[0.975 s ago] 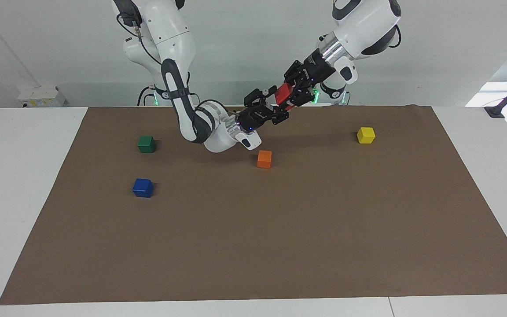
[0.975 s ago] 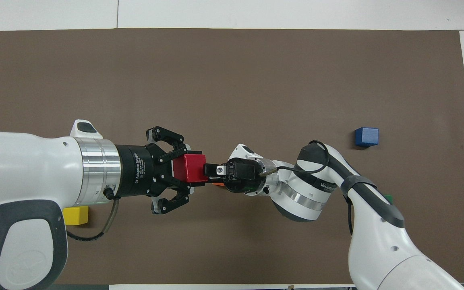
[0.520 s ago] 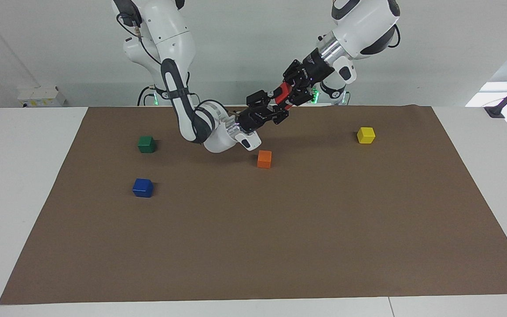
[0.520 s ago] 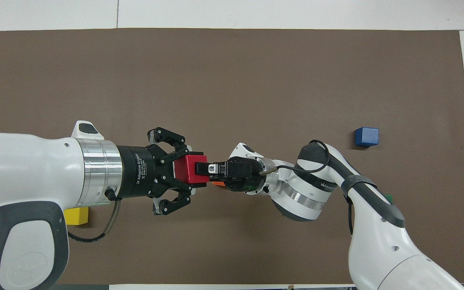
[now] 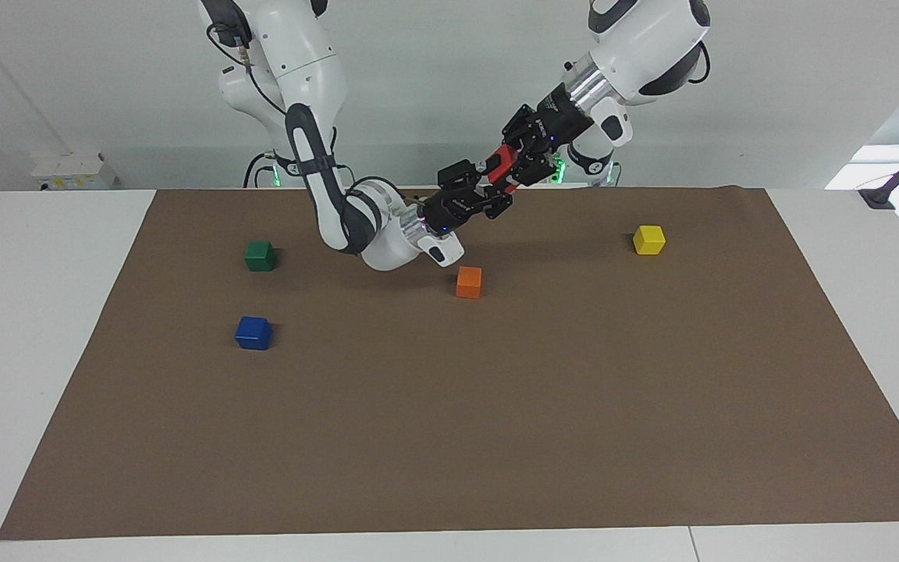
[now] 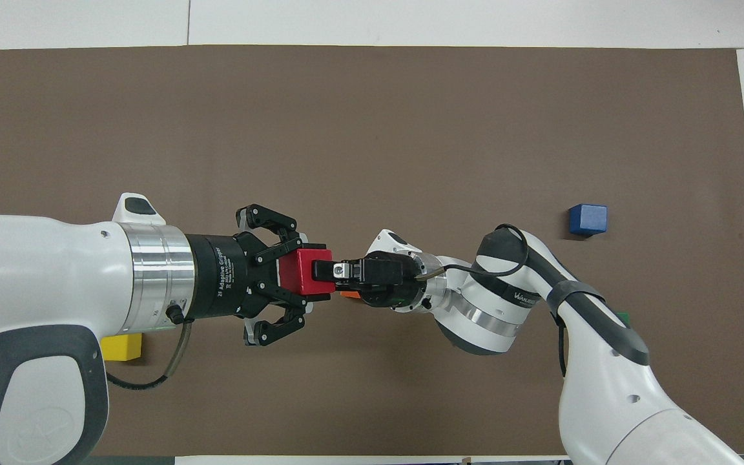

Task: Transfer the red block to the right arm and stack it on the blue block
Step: 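Open the left gripper and withdraw it from the red block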

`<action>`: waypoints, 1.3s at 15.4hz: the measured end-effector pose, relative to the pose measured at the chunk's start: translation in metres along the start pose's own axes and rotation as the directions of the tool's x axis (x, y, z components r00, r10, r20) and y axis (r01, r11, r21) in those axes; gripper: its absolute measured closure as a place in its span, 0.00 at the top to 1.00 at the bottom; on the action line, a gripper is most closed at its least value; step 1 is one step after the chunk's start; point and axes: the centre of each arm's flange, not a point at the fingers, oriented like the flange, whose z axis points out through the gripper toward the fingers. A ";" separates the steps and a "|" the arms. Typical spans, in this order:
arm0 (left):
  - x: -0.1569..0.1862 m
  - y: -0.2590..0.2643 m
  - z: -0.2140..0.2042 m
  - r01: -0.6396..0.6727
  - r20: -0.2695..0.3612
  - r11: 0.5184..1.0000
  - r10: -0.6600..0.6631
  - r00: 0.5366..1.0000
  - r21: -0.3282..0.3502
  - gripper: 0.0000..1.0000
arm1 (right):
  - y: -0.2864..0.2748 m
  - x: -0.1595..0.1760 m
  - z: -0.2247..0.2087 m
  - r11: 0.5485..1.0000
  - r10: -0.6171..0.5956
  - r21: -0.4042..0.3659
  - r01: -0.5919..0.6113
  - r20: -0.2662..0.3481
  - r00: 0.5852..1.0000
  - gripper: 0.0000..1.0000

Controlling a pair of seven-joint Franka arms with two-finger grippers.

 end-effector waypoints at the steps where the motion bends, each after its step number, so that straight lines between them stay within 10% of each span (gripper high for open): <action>1: -0.001 -0.001 -0.001 -0.002 0.000 1.000 0.002 1.000 -0.002 0.55 | -0.001 0.000 0.001 1.000 -0.001 0.001 0.001 0.002 1.000 0.56; 7: -0.011 -0.016 -0.013 -0.030 -0.004 1.000 0.030 1.000 -0.005 1.00 | -0.004 0.003 0.001 1.000 -0.011 0.001 0.011 0.000 1.000 0.56; 20: 0.138 0.011 -0.147 -0.296 -0.226 0.955 0.281 0.933 -0.036 1.00 | -0.008 0.021 -0.013 0.993 -0.045 -0.115 0.037 -0.066 0.997 0.56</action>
